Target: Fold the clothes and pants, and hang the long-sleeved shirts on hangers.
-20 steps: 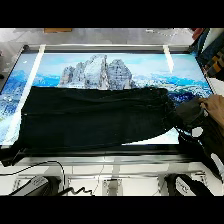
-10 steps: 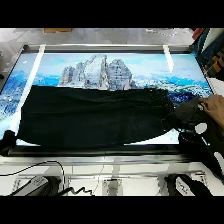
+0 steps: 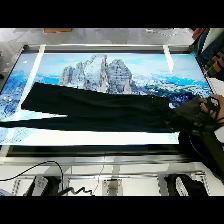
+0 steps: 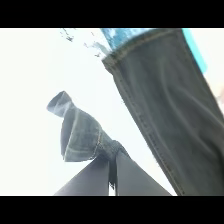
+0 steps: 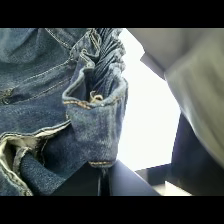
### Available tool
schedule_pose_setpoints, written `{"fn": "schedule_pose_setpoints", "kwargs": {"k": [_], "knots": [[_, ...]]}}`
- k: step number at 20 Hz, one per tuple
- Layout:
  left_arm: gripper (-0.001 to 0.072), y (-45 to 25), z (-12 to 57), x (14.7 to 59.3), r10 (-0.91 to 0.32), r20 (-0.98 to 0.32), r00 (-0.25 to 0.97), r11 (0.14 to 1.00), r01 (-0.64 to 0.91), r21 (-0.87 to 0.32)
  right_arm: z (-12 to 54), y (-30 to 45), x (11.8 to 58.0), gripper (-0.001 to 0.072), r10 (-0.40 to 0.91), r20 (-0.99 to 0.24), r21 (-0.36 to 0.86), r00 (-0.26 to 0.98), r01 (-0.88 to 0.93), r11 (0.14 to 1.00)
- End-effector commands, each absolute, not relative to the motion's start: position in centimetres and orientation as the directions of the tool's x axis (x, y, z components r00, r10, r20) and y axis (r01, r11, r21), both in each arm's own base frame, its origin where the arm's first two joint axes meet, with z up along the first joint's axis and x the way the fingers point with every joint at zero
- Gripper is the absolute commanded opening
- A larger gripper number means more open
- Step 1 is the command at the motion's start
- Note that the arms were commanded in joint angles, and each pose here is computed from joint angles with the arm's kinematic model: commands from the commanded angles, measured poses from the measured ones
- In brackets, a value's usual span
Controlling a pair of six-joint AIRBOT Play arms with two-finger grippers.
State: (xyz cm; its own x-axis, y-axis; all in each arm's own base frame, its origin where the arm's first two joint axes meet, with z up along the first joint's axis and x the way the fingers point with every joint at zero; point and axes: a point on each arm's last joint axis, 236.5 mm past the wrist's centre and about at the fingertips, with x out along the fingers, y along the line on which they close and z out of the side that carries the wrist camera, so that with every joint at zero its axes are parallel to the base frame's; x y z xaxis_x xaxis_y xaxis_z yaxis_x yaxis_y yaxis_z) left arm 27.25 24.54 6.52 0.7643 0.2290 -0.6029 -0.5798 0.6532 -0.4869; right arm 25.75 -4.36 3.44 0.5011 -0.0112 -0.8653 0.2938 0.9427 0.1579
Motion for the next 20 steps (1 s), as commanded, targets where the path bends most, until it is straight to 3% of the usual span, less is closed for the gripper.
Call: {"fn": "schedule_pose_setpoints", "kwargs": {"k": [1,6,12,15,20], "knots": [[0.002,25.6,7.3,26.4,0.297,-0.601,0.742,0.681,-0.606,-0.412,5.4,-4.5,21.0,0.0029,-0.069,-0.879,0.102,0.472,0.328,0.939],[0.0018,28.0,8.6,28.1,0.404,-0.536,0.742,0.635,-0.649,-0.42,8.5,-5.0,23.1,0.0028,-0.107,-0.773,0.199,0.625,0.4,0.895],[0.0017,21.5,8.0,39.2,0.153,-0.559,0.815,0.794,-0.438,-0.421,4.4,-6.3,27.7,0.0029,-0.089,-0.821,0.237,0.564,0.478,0.846],[0.0017,19.5,6.7,44.7,0.116,-0.593,0.797,0.797,-0.431,-0.424,0.4,-6.3,29.4,0.0029,-0.045,-0.873,0.239,0.486,0.506,0.829],[0.0017,15.9,6.5,53.4,0.043,-0.568,0.822,0.846,-0.333,-0.417,-0.8,-7.1,35.1,0.0029,-0.038,-0.806,0.342,0.59,0.518,0.784]]}}
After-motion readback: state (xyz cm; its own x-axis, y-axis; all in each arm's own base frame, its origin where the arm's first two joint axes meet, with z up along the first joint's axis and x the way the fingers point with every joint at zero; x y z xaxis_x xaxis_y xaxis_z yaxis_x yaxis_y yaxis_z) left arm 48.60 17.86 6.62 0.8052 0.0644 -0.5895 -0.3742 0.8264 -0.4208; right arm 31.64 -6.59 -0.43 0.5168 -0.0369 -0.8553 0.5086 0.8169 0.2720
